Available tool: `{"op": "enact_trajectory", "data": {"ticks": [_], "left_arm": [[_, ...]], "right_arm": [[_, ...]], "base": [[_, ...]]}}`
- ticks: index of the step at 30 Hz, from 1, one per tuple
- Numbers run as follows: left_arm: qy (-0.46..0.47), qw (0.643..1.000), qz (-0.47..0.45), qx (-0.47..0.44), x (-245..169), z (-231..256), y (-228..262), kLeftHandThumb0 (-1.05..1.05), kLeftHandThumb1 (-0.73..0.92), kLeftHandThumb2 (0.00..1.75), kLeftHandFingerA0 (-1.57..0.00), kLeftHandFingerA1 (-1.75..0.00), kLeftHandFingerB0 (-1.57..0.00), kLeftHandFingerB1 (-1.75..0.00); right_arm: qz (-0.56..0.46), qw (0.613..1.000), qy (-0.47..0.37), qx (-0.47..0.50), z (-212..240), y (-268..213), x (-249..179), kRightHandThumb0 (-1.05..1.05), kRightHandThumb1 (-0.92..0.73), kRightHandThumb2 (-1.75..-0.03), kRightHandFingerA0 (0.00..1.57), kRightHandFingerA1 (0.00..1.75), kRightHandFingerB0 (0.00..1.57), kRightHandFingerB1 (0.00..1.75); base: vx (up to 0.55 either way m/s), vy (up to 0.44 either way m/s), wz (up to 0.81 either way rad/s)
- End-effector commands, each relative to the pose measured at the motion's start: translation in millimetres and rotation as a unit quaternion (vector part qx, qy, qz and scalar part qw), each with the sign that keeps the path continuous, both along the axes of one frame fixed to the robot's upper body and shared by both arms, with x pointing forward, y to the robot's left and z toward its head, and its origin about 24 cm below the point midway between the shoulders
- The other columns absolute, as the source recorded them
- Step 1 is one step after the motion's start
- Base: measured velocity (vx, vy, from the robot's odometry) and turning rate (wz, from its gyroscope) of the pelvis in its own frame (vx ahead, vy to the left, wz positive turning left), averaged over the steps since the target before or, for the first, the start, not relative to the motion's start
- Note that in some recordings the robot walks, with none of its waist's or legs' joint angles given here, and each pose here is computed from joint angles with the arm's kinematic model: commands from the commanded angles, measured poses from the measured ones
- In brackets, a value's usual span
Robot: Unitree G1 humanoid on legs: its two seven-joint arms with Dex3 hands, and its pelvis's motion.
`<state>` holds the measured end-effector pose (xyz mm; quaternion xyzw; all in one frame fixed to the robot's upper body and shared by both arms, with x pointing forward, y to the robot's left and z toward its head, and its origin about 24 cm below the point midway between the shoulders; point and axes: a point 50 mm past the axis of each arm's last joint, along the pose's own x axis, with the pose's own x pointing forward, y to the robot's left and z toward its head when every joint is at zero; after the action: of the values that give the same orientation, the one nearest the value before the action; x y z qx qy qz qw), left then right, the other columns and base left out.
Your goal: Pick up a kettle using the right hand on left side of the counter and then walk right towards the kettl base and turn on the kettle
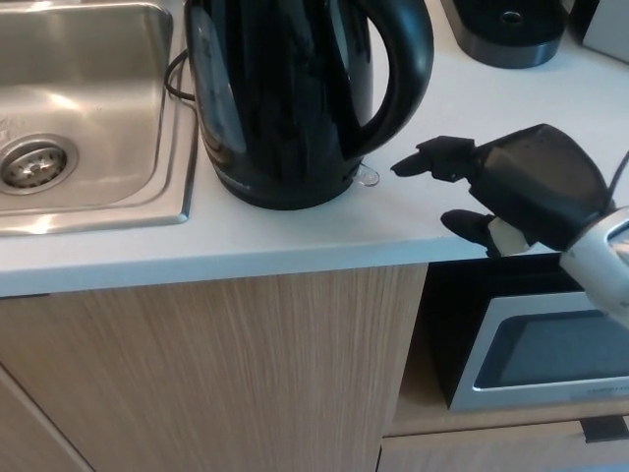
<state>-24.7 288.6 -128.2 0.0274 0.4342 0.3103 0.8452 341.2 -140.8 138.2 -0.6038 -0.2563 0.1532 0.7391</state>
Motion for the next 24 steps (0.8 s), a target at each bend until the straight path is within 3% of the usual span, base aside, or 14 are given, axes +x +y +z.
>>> {"op": "enact_trajectory", "data": {"ticks": [1,24], "left_arm": [[-0.005,1.0,-0.004,0.01,1,2,4,0.28,0.54,1.17,-1.01,-1.05,-0.85,-0.93],[-0.013,1.0,-0.006,0.002,4,2,2,0.33,0.56,1.24,-0.97,-1.1,-0.85,-0.96]], "right_arm": [[-0.012,1.0,-0.009,0.005,1,2,8,-0.15,-0.6,-0.69,0.91,1.63,0.49,0.44],[-0.018,1.0,0.004,0.012,-9,17,17,-0.13,-0.57,-0.72,0.88,1.65,0.53,0.45]], "base": [[0.0,0.0,0.0],[0.0,0.0,0.0]]}}
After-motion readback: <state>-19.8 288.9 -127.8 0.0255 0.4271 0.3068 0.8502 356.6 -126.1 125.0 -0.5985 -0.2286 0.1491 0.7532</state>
